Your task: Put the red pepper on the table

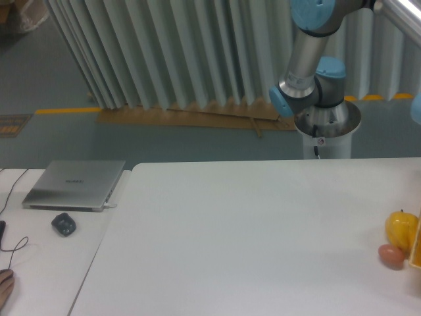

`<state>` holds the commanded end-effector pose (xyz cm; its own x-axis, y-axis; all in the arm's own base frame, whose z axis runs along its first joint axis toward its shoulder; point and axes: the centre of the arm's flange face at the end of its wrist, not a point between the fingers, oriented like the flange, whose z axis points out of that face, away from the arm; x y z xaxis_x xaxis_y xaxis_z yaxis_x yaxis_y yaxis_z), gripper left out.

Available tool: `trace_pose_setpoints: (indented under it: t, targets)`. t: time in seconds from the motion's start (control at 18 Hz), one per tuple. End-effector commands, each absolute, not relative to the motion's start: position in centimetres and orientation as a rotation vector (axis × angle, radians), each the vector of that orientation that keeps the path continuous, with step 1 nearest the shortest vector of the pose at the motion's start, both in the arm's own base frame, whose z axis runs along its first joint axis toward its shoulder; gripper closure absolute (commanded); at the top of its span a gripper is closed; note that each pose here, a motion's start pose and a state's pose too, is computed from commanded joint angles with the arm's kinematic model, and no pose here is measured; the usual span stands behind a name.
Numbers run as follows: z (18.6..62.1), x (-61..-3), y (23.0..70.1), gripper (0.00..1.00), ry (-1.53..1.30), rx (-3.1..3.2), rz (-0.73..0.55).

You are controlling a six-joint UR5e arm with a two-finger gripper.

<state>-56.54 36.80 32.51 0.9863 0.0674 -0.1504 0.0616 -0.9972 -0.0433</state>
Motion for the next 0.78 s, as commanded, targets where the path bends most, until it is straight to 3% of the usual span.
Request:
trace_pose_setpoints:
  t: [0.78]
  targets:
    - [29.4, -55.8, 35.8, 0.0, -0.185, -3.166, 0.176]
